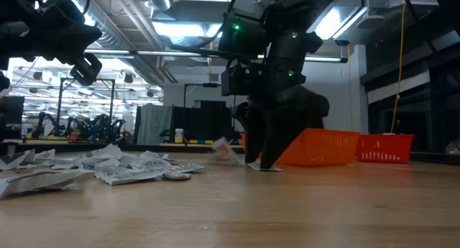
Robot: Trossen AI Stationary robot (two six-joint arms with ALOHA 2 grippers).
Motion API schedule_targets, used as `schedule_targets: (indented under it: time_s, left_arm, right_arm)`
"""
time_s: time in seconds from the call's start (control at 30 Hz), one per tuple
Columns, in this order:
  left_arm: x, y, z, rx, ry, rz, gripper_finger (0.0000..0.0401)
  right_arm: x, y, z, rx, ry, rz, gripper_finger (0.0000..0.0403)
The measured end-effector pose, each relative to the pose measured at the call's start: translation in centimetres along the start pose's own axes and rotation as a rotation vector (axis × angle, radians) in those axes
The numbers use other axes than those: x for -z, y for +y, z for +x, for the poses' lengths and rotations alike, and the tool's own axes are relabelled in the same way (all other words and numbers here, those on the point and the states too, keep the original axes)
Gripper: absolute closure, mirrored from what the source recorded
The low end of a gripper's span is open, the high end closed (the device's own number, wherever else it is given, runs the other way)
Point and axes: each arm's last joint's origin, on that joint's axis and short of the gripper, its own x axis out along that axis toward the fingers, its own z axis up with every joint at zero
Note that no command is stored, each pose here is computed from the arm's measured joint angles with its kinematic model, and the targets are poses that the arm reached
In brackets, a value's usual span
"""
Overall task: Pick & Place First Aid Supplies
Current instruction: Put the orange ointment pack into the top red bin
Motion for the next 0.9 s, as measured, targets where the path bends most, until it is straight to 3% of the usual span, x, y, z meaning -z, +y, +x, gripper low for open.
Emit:
schedule_targets:
  time_s: [0.13, 0.5, 0.9]
  left_arm:
    - [0.0, 0.0, 0.0, 0.0, 0.0, 0.0, 0.0386]
    - [0.0, 0.0, 0.0, 0.001, 0.0, 0.0, 0.0386]
    - [0.0, 0.0, 0.0, 0.0, 0.0, 0.0, 0.0386]
  right_arm:
    - [0.3, 0.1, 0.2, -0.001, 0.004, 0.004, 0.0179]
    - [0.5, -0.1, 0.3, 0.003, 0.011, 0.024, 0.0295]
    - [-0.6, -2.2, -2.0, -0.023, 0.048, 0.07, 0.0332]
